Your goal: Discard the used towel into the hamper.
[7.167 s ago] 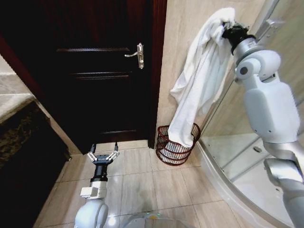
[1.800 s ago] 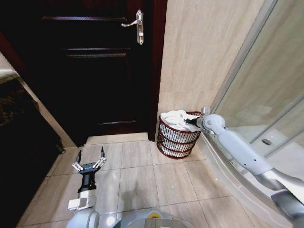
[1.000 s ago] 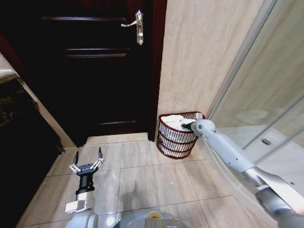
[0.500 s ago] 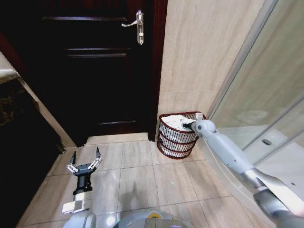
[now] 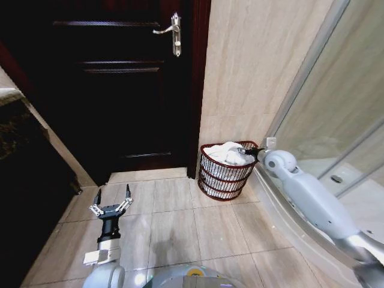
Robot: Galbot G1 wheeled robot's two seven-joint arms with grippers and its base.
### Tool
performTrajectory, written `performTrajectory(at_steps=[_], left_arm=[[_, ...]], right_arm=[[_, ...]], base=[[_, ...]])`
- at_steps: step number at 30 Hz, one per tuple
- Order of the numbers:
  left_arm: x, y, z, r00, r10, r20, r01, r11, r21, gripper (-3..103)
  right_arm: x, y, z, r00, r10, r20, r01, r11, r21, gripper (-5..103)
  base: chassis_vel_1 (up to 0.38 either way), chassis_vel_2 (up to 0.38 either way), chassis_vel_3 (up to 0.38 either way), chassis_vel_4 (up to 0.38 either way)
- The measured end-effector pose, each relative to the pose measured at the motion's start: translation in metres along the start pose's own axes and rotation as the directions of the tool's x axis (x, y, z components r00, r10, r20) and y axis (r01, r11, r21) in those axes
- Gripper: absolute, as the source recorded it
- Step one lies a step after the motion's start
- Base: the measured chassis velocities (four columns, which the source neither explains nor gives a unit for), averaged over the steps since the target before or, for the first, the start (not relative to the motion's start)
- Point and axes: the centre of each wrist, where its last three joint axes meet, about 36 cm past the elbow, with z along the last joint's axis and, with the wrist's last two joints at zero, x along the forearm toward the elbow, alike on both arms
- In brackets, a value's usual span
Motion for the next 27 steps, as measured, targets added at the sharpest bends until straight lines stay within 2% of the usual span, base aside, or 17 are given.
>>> performTrajectory(at_steps=[5,10,18,22,27], left_arm=[[-0.002,-0.004,0.001,1.000,0.004,-0.006,-0.004,1.000,0.009,100],[-0.004,-0.006,0.004,1.000,0.007,-0.010,-0.007,1.000,0.008,100],[-0.007,-0.011,0.006,1.000,0.013,-0.021,-0.012,1.000,0.009,100],[-0.007,-0.011,0.007,1.000,0.009,-0.024,-0.009,1.000,0.006,100],[-0.007,-0.009,0.007,1.000,0.002,-0.024,-0.002,1.000,0.000,100]], right_arm=[[0.014,0.009,-0.017,0.998,-0.028,0.055,0.027,0.999,0.021,100],[0.011,0.018,-0.025,0.996,-0.059,0.069,0.057,0.998,0.031,100],[-0.040,0.048,-0.033,0.989,-0.128,0.072,0.126,0.991,0.035,100],[-0.069,0.052,-0.028,0.990,-0.131,0.045,0.130,0.991,0.027,100],[-0.085,0.050,-0.019,0.993,-0.116,0.001,0.116,0.993,0.013,100]], base=[[0.000,0.000,0.000,0.000],[0.000,0.000,0.000,0.000],[0.000,0.000,0.000,0.000],[0.000,0.000,0.000,0.000],[0.000,0.000,0.000,0.000]])
